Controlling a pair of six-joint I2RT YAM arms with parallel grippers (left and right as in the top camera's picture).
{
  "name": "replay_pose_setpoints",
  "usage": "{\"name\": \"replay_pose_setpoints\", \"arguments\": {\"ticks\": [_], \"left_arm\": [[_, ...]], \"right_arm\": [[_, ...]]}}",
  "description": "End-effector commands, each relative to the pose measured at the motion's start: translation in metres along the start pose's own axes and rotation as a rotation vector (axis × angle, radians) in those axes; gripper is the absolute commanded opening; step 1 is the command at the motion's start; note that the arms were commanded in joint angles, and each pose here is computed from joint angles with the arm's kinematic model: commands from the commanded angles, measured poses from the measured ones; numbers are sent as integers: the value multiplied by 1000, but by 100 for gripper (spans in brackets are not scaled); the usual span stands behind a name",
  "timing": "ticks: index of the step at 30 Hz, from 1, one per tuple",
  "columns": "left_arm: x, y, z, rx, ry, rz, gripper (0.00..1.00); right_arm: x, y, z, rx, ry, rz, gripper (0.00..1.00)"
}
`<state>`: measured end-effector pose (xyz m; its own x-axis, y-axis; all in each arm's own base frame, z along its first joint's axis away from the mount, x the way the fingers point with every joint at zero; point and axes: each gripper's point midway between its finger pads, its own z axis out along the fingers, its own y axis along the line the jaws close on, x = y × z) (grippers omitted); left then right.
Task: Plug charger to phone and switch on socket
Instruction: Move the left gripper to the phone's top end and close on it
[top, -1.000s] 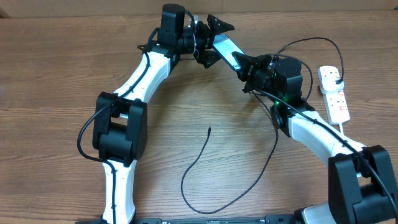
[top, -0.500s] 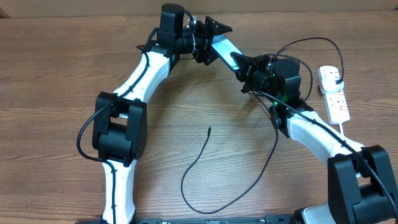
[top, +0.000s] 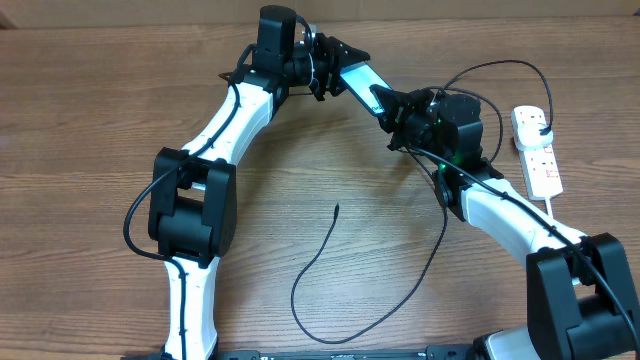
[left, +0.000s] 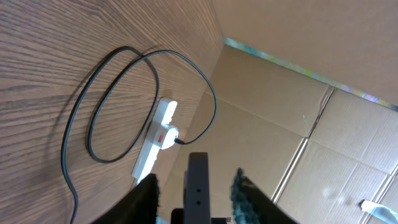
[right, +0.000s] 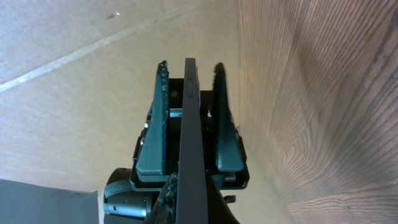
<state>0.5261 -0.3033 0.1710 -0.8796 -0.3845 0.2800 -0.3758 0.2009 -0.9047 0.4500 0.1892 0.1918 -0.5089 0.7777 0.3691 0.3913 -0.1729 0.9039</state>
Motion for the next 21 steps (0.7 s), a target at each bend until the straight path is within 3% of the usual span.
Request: {"name": "replay_pose_setpoints", "arguments": {"ticks": [1, 3, 7, 11, 17, 21], "left_arm": [[9, -2, 7, -1, 16, 19, 36], [9, -2, 7, -1, 16, 19, 35], [11, -2, 8, -2, 19, 20, 24], [13, -2, 10, -3, 24, 21, 21], [17, -2, 13, -5, 31, 24, 4], [17, -2, 13, -5, 32, 24, 4]], "right_arm": [[13, 11, 2, -25, 40, -42, 4], [16, 8, 3, -17, 43, -41, 4], [17, 5, 4, -5, 43, -38, 4], [20, 4, 4, -4, 47, -40, 4], [21, 4, 5, -3, 48, -40, 4], [21, 4, 5, -3, 48, -40, 4]]}}
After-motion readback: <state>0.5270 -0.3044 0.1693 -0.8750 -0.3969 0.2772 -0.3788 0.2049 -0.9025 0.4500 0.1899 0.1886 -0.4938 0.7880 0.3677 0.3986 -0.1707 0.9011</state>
